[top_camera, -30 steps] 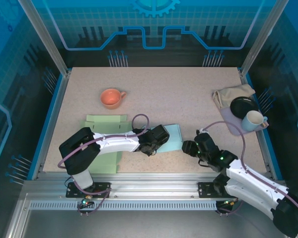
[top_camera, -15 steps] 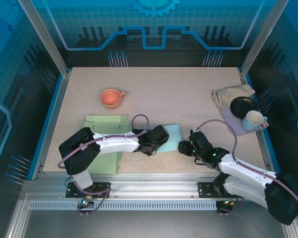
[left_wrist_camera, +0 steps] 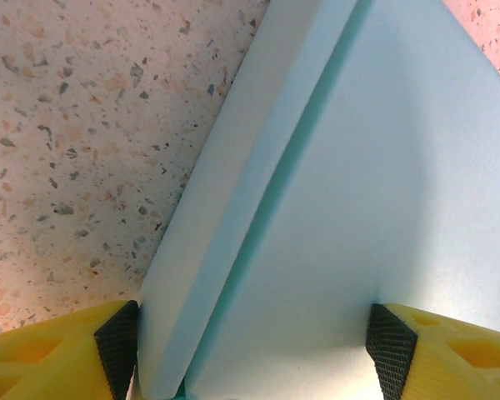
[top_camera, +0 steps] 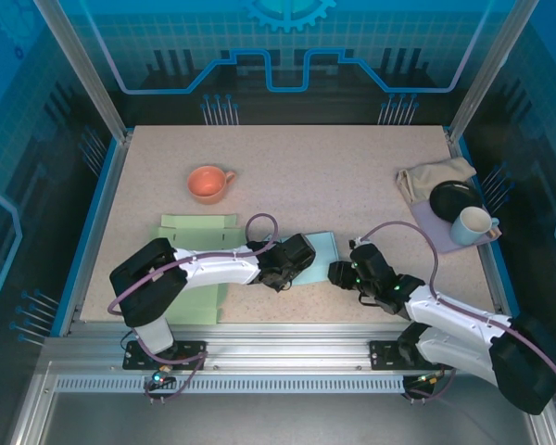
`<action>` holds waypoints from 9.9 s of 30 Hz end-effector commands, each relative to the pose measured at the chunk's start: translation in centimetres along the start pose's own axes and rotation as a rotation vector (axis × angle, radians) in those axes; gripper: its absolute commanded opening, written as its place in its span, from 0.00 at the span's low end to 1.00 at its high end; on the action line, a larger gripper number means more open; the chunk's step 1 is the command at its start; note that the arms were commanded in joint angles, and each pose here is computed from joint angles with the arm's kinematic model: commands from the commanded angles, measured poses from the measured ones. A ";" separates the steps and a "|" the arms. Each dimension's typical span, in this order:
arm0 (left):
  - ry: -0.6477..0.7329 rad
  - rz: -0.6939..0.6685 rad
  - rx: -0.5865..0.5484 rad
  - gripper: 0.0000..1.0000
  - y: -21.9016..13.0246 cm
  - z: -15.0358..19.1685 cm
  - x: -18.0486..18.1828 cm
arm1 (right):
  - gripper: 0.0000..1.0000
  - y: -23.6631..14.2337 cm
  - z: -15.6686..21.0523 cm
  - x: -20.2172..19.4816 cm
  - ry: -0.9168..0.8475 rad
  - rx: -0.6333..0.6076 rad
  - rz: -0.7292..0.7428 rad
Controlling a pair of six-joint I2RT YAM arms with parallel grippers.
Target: Fold the paper box
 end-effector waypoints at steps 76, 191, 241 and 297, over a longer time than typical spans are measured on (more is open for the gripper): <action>0.060 -0.217 -0.026 0.74 3.1 -0.8 5.7 | 0.28 2.4 2.1 -3.3 -0.088 -0.137 0.092; 0.788 0.218 0.210 0.78 3.5 -3.9 -9.7 | 0.00 3.7 -1.9 -5.7 0.307 0.037 0.053; 0.609 0.242 0.283 0.83 2.9 0.9 0.0 | 0.00 1.6 5.8 2.2 0.252 0.216 -0.174; 0.531 0.319 0.052 0.83 -4.3 2.8 0.7 | 0.71 -4.6 -7.7 -0.3 -0.145 -0.062 0.110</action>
Point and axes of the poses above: each hand's point on the last joint's axis, 136 mm out from that joint toward the fingers, its own y axis out along the fingers, its own x axis along the line the jaws close on, z = x × y, the point moved 4 cm from there along -y, back along the fingers, and after that the axes turned 4 degrees about -y, right-handed, at the moved point
